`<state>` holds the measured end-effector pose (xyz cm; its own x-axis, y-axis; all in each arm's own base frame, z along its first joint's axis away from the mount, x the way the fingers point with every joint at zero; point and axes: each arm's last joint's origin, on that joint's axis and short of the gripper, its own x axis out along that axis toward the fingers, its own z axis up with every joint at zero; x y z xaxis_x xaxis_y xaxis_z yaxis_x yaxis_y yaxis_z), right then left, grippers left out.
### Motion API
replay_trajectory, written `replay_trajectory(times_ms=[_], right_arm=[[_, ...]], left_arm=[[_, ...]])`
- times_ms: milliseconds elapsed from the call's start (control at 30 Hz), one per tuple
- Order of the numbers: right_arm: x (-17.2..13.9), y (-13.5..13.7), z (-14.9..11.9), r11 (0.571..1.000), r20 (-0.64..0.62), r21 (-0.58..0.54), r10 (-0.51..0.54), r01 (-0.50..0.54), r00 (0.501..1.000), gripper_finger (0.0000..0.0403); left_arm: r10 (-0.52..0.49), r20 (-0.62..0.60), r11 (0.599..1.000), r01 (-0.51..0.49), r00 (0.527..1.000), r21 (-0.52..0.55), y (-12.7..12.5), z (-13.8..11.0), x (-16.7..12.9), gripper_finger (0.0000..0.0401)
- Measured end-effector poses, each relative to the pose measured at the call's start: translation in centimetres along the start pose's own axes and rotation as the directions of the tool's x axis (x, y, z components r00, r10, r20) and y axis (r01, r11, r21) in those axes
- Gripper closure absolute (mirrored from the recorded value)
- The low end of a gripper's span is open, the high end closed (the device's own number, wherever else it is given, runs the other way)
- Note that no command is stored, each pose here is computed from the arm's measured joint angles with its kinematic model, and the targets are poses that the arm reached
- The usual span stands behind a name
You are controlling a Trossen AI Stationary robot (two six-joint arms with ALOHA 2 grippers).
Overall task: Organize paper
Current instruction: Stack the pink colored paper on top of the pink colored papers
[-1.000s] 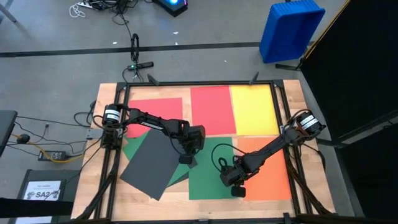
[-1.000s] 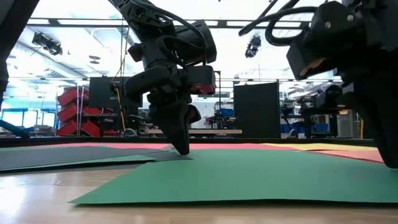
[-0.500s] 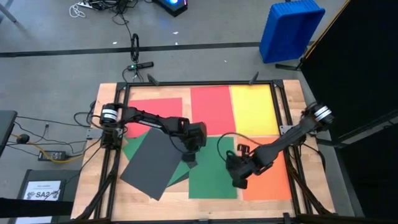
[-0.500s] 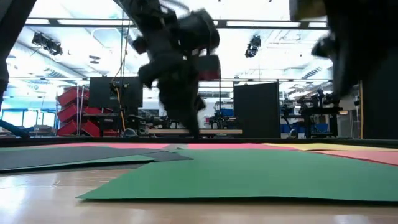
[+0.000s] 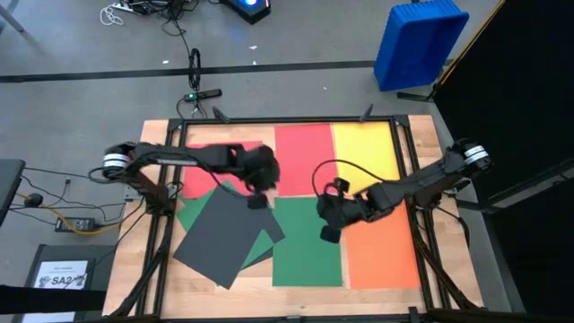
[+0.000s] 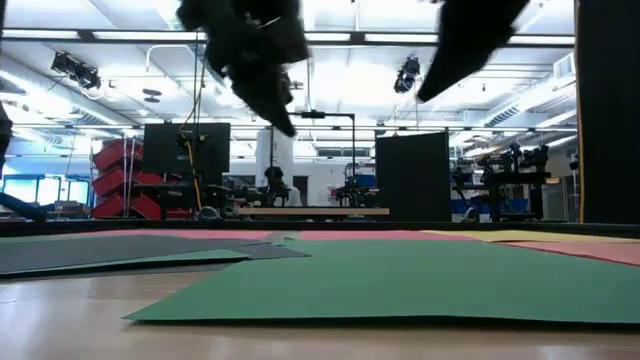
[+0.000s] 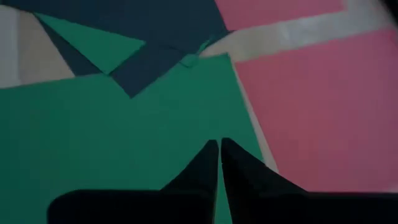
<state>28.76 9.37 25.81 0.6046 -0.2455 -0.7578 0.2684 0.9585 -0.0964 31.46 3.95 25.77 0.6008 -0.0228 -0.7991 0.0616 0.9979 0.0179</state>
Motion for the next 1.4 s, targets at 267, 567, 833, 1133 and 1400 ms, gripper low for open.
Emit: replay_trajectory(times_ms=[267, 567, 833, 1133, 1400], right_arm=[[6.9, -6.3, 4.5, 0.976, 0.084, 0.038, 0.211, -0.214, 0.974, 0.0403], [12.3, -16.2, 7.7, 0.929, 0.213, 0.193, 0.275, -0.317, 0.938, 0.0382], [12.8, -17.4, 8.2, 0.945, 0.226, 0.072, 0.295, -0.318, 0.929, 0.0306], [12.9, -19.2, 8.0, 0.962, 0.225, 0.073, 0.242, -0.264, 0.944, 0.0213], [12.9, -19.5, 7.8, 0.968, 0.213, 0.039, 0.235, -0.249, 0.948, 0.0166]], left_arm=[[0.168, -0.131, 0.914, -0.205, 0.977, -0.351, 6.7, -8.4, -1.1, 0.0401], [0.299, -0.330, 0.768, -0.431, 0.895, -0.473, 10.3, -12.6, -2.1, 0.0389], [0.310, -0.372, 0.731, -0.470, 0.875, -0.495, 13.4, -14.8, -2.3, 0.0264], [0.266, -0.492, 0.610, -0.540, 0.829, -0.580, 16.4, -17.6, -1.0, 0.0140], [0.143, -0.587, 0.577, -0.549, 0.797, -0.604, 17.3, -18.6, 0.0, 0.0122]])
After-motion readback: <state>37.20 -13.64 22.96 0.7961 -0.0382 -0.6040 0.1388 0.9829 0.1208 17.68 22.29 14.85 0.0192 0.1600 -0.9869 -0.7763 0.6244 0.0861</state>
